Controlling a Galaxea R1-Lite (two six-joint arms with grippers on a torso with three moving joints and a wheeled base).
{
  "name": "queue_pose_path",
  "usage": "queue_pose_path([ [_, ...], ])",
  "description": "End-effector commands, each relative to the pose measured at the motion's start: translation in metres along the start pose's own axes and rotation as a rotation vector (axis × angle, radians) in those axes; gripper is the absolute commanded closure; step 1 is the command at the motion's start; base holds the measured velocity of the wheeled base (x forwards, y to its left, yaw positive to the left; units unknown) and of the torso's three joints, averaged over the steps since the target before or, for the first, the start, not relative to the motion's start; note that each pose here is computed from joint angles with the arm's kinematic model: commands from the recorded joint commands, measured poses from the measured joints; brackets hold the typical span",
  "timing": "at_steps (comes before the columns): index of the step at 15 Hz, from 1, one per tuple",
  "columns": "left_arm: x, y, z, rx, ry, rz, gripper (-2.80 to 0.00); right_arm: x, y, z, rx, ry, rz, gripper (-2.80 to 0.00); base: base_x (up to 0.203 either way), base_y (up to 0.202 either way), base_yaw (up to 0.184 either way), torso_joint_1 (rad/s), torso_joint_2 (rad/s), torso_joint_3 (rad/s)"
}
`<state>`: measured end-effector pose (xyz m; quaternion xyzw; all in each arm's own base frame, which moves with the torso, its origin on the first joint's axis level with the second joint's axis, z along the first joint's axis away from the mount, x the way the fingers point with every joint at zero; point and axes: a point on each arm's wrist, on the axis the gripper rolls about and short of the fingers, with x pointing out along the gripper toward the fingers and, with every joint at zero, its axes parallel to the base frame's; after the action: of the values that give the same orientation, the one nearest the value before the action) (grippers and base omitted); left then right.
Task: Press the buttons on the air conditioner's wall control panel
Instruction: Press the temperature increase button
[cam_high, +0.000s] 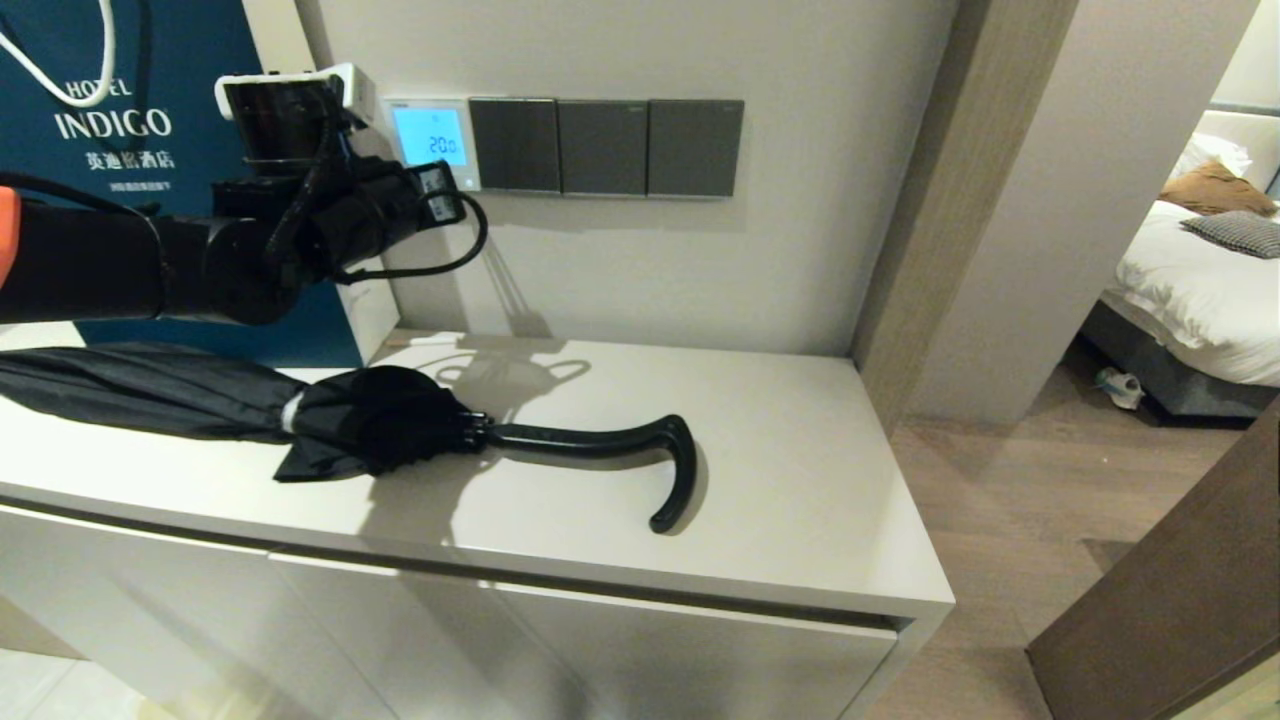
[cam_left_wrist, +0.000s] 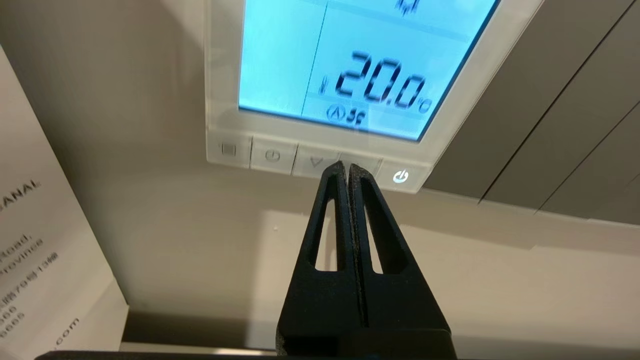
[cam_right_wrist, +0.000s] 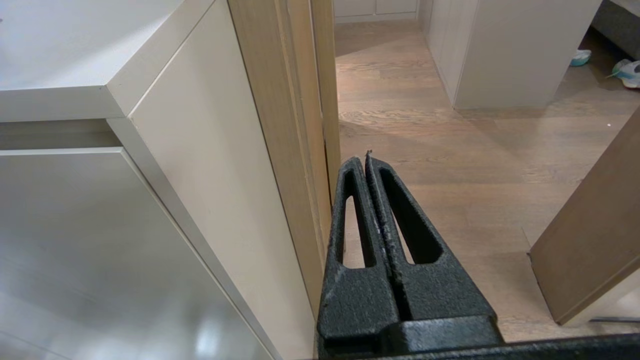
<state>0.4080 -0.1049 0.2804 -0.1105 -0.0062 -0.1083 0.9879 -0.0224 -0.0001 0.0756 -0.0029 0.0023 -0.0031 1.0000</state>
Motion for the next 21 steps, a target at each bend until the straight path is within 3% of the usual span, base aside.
queue_pose_path([
  [1,0.001,0.001,-0.005,-0.001,0.011,0.004,0.0,0.0,0.0,0.0,0.0,0.003,0.0,0.0,0.0,0.0,0.0,0.0,0.0,0.0],
  [8,-0.017,0.001,-0.005,-0.005,0.039,0.004,0.0,0.0,0.0,0.0,0.0,0.003,0.0,0.0,0.0,0.0,0.0,0.0,0.0,0.0],
  [10,-0.02,0.002,-0.006,-0.003,-0.006,-0.001,0.0,0.0,0.0,0.0,0.0,0.003,0.0,0.0,0.0,0.0,0.0,0.0,0.0,0.0],
  [21,-0.016,-0.001,0.002,-0.002,-0.031,-0.01,0.0,0.0,0.0,0.0,0.0,0.003,0.0,0.0,0.0,0.0,0.0,0.0,0.0,0.0],
])
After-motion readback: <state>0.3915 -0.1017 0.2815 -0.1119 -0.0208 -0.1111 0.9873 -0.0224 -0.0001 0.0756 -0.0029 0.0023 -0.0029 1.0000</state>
